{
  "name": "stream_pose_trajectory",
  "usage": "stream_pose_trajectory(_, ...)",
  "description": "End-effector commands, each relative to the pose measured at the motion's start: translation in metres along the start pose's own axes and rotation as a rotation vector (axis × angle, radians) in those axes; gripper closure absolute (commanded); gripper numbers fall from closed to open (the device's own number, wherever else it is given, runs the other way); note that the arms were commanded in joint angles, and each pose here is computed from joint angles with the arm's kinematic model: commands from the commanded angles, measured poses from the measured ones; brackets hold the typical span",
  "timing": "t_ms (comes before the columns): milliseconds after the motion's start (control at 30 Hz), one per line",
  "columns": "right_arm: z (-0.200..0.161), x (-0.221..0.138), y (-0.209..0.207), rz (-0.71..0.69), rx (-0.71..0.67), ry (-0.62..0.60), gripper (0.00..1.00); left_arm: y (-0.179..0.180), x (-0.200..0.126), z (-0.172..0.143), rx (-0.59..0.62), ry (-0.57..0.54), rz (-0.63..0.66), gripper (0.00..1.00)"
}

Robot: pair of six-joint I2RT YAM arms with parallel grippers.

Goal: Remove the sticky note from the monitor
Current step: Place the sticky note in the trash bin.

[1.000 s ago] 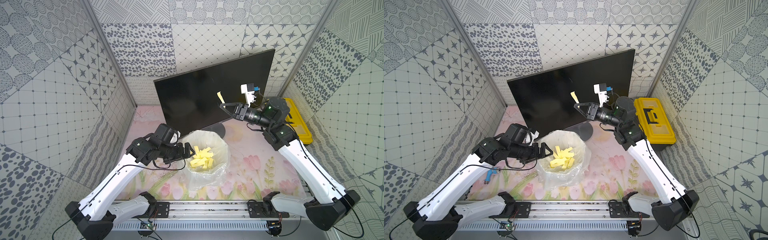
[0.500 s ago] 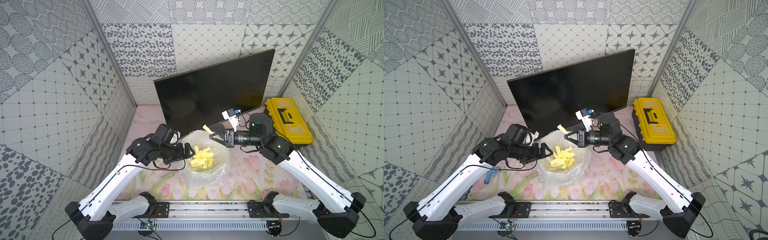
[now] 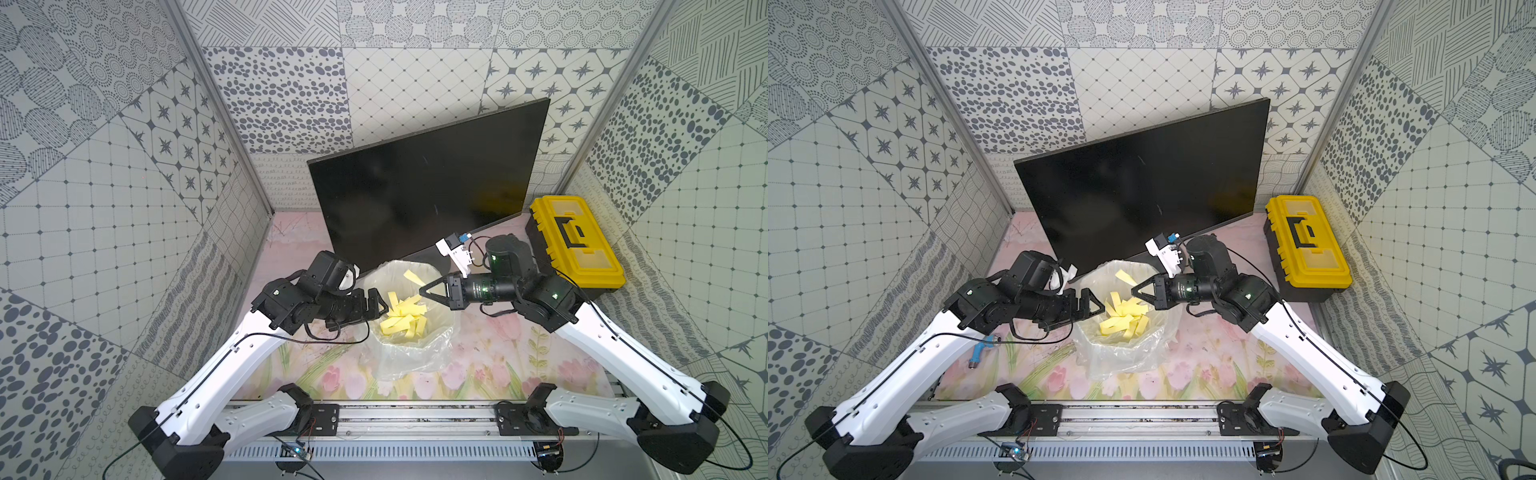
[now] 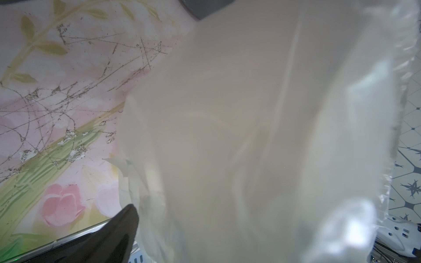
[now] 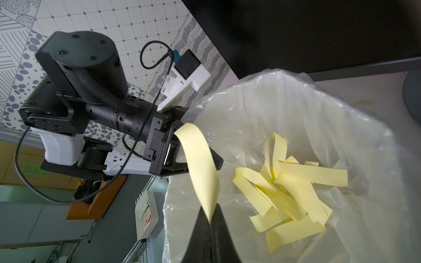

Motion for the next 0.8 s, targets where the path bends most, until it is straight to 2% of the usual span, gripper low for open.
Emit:
stream_pose_trajectory(0,0.001,0.007,-0.001,-0.019,-0.036,0.020,0.99,-0.005,0.000,0.002,0.021,-0.030,-0.029,0.01)
stream_pose_trajectory(133,0.003,0.011,-0.003,-0.032,-0.046,0.032,0.80,-0.006,-0.001,0.002,0.023,-0.035,-0.036,0.01)
stream_pose_trajectory(267,0.006,0.011,-0.001,-0.034,-0.054,0.028,0.52,-0.006,-0.003,0.002,0.027,-0.036,-0.038,0.01)
stream_pose_trajectory(333,0.008,0.010,0.000,-0.036,-0.061,0.020,0.43,-0.006,-0.003,0.002,0.026,-0.036,-0.037,0.01)
stream_pose_trajectory(433,0.012,0.008,0.003,-0.031,-0.069,0.011,0.38,-0.007,-0.003,0.002,0.025,-0.038,-0.040,0.01)
stream_pose_trajectory(767,0.029,0.001,0.015,-0.009,-0.100,-0.039,0.28,-0.009,-0.009,0.003,0.043,-0.054,-0.045,0.01)
Point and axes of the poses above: each gripper's point midway between its finger pads, its own x axis out along the fingers, its own y axis along the line the jaws close on, z = x × y, the point moved 8 cm from there along -x, back along the fingers, and after that the axes turned 13 degrees about -x, right-handed, at the moved point
